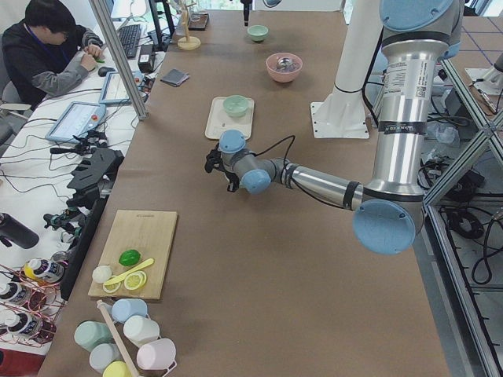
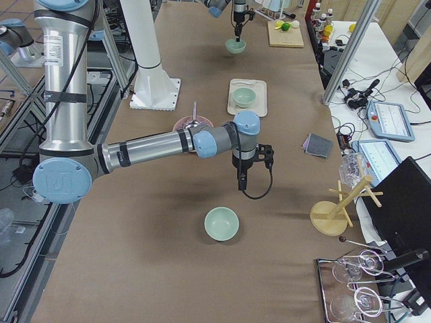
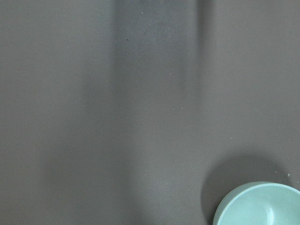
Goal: Stack green bowls together
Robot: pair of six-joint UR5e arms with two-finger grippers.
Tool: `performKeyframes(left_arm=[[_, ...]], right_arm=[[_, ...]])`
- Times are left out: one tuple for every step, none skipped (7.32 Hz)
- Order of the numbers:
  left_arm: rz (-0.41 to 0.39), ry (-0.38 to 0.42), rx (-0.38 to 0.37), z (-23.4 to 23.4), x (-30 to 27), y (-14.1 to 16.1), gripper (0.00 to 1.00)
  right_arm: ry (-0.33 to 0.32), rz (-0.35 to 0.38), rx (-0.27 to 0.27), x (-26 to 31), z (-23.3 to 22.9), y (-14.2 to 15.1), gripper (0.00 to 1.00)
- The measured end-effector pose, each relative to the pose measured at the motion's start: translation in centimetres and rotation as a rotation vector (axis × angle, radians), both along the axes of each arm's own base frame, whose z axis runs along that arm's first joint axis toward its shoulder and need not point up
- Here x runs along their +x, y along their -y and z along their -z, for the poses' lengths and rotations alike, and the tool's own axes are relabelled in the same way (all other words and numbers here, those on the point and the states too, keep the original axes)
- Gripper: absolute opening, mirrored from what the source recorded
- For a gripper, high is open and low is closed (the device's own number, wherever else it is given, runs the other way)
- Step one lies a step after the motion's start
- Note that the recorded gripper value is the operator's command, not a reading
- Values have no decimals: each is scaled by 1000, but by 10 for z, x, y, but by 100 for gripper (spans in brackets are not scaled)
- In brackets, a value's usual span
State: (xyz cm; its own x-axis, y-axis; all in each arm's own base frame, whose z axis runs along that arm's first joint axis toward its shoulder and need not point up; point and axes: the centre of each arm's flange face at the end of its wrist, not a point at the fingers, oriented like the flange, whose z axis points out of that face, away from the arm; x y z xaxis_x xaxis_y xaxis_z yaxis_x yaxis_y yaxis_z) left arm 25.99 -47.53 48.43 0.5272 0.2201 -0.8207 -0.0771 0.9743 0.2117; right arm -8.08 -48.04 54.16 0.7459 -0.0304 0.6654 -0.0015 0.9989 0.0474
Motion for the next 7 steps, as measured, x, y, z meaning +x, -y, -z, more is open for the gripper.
performKeyframes(left_arm=[[37,-28,-34,22,8,9,0],[74,-55,-73,49,18,20,0],[102,-72,-116,85,33,32,0],[115,-76,-155,125,56,41,0],[127,-74,-189,164,85,43,0],[142,-69,-222,199,113,40,0],[153,-63,-258,232,137,35,0]], right_arm=[[0,0,0,0,0,0,100],[0,0,0,0,0,0,100],[0,0,0,0,0,0,100],[0,1,0,0,0,0,100],[0,1,0,0,0,0,100],[0,1,0,-1,0,0,100],[-1,1,0,-1,0,0,100]])
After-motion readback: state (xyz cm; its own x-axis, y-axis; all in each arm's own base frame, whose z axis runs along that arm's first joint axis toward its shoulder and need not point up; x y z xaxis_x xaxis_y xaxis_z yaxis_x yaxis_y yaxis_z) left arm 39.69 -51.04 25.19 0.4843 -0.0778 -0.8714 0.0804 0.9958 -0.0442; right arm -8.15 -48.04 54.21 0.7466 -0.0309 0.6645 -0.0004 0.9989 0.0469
